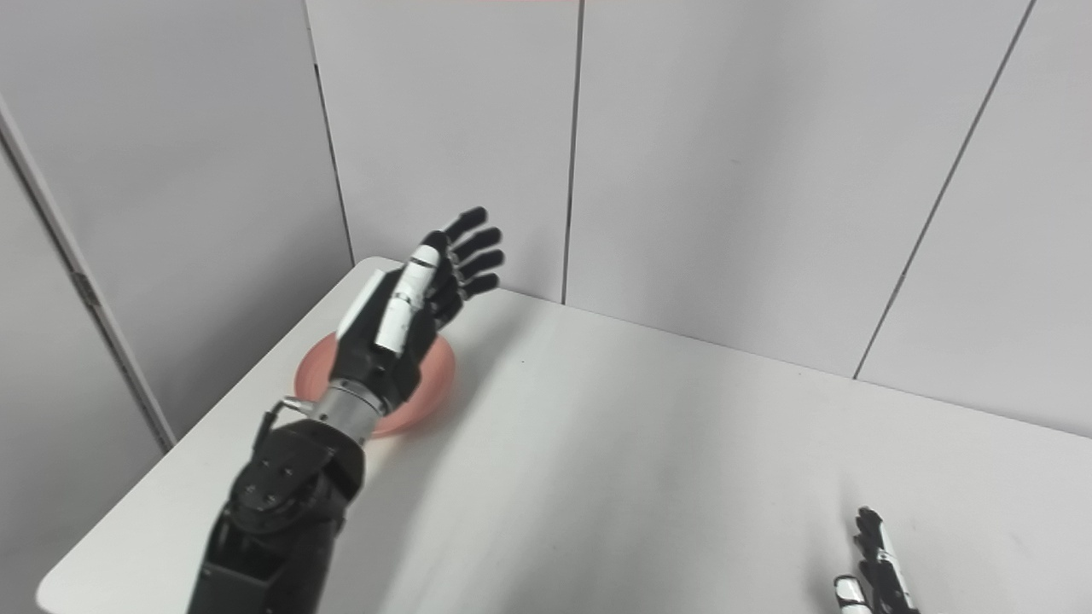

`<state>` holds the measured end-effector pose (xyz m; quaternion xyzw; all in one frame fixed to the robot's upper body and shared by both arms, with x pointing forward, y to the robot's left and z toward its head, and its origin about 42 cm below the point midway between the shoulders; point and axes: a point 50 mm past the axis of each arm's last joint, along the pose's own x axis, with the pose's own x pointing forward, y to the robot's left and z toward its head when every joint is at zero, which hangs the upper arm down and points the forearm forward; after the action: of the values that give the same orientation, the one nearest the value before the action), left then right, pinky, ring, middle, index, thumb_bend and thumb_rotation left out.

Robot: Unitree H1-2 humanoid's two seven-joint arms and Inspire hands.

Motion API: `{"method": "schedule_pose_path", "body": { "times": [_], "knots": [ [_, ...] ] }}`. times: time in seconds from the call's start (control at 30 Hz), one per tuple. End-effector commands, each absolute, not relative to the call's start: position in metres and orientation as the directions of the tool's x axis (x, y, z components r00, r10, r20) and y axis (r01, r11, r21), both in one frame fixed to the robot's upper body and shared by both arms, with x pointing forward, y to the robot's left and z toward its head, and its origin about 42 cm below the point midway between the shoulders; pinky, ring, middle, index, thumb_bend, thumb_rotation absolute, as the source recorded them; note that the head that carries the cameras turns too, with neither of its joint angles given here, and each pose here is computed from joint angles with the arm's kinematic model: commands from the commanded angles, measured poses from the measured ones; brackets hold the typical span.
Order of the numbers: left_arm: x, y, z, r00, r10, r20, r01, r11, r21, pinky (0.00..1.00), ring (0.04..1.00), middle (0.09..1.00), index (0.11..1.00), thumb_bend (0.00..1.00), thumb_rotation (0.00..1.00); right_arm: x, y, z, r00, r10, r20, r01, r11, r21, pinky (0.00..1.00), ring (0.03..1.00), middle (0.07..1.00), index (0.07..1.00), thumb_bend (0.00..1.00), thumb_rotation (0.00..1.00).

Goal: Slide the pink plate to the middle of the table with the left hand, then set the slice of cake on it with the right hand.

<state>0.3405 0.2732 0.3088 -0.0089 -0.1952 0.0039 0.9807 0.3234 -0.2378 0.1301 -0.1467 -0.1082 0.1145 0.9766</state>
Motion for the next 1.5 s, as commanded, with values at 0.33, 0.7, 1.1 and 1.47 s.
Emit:
{"method": "schedule_pose_path", "body": {
  "times": [0.33,0.7,1.1,1.47],
  "knots": [
    [0.356,0.349,0.346,0.866,0.179,0.467,-0.195,0.981,-0.014,0.87,0.891,0.893,0.874,0.38,1.0,0.316,-0.251,0.118,0.967,0.216,0.137,-0.169,0.941,-0.293,1.0,1.0,1.0,0.998,0.35,1.0],
    [0.362,0.4,0.348,0.853,0.296,0.43,-0.296,0.953,-0.067,0.86,0.886,0.897,0.875,0.39,1.0,0.316,-0.255,0.118,0.965,0.22,0.143,-0.168,0.936,-0.309,1.0,1.0,0.999,0.996,0.36,1.0],
    [0.362,0.422,0.329,0.857,0.38,0.348,-0.354,0.925,-0.137,0.9,0.916,0.925,0.91,0.38,1.0,0.315,-0.257,0.119,0.966,0.216,0.144,-0.161,0.933,-0.323,1.0,1.0,0.995,0.993,0.37,1.0],
    [0.369,0.435,0.309,0.874,0.405,0.27,-0.356,0.91,-0.215,0.96,0.972,0.977,0.957,0.35,1.0,0.313,-0.261,0.12,0.966,0.219,0.134,-0.167,0.933,-0.317,1.0,1.0,0.999,0.999,0.41,1.0]
  ]
}}
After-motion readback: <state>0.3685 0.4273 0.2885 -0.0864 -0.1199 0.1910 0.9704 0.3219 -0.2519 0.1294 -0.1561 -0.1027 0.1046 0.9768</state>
